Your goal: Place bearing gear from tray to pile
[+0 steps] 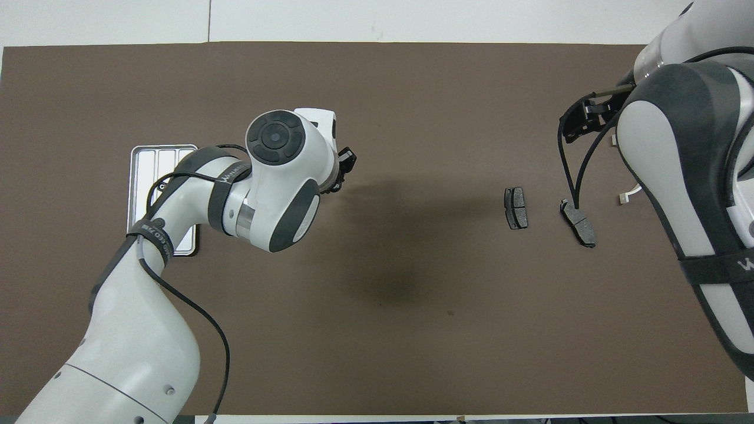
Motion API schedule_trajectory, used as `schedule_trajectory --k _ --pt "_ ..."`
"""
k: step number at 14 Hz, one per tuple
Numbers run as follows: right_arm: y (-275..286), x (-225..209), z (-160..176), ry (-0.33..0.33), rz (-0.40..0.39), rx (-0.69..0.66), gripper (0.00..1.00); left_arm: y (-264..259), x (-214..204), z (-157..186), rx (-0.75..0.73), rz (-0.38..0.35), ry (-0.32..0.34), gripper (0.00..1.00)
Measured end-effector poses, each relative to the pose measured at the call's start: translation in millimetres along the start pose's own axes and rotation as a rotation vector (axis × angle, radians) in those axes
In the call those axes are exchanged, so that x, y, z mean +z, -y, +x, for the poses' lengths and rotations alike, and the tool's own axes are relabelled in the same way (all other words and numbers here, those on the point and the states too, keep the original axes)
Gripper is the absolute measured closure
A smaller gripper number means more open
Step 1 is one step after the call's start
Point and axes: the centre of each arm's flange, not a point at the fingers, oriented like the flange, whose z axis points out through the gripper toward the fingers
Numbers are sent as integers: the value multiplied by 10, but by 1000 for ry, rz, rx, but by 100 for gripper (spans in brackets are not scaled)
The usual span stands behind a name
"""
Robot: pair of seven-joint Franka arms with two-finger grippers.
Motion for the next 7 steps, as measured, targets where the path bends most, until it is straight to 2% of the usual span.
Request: schedule_trajectory --k 4,7 --pt "44 146 116 -5 3 2 0 -5 172 -55 -13 24 10 65" --pt "453 317 232 -21 5 79 0 51 244 -43 -17 40 14 65"
